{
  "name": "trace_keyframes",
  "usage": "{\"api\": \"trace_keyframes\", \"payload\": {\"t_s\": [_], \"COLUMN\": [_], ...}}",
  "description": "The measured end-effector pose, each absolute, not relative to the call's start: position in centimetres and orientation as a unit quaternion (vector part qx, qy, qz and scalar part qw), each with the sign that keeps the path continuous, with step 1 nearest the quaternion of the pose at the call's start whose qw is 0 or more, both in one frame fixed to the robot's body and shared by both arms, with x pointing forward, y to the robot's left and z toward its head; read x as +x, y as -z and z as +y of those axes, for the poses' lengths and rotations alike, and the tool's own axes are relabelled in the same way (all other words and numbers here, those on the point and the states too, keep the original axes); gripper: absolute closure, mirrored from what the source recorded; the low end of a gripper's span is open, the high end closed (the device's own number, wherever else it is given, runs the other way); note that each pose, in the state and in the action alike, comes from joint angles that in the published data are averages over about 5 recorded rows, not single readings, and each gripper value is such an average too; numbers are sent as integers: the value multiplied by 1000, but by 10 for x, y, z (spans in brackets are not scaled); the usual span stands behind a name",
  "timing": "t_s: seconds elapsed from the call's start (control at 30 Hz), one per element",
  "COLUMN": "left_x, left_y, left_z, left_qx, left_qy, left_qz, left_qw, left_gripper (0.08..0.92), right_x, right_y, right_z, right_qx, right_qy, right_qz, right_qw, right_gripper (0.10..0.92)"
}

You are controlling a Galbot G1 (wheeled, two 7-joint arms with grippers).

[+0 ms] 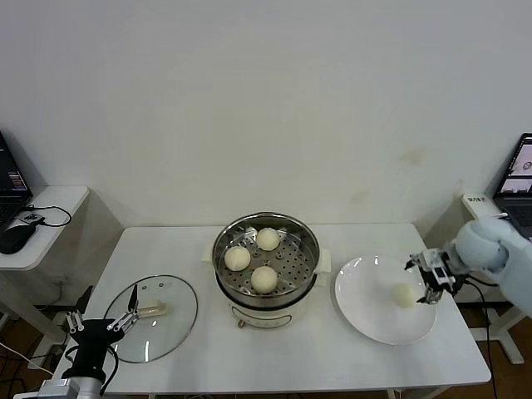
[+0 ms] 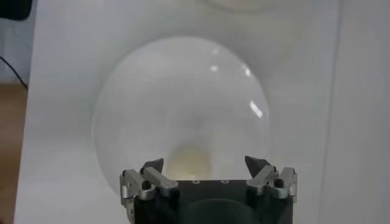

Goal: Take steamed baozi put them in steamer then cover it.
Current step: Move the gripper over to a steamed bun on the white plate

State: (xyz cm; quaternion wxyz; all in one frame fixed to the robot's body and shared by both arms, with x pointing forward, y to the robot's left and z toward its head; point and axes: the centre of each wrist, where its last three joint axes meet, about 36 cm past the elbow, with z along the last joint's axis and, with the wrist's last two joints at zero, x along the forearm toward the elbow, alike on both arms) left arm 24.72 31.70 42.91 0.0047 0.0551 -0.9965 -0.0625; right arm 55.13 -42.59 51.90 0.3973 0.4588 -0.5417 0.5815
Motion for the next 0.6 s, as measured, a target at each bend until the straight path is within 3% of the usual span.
{"api": "trace_keyframes", "payload": {"t_s": [0.6], "left_x": [248], "left_y": [-427], "left_z": [320], "left_qx": [60], "left_qy": [64], "left_qz": [-996], "left_qw": [7], "left_gripper": [177], "right_x": [567], "right_y": [-458], "right_z": [-432], "right_qx": [439], "right_qy": [-576], "right_qz": [-550], "right_qw": [417], "right_gripper": [200]}}
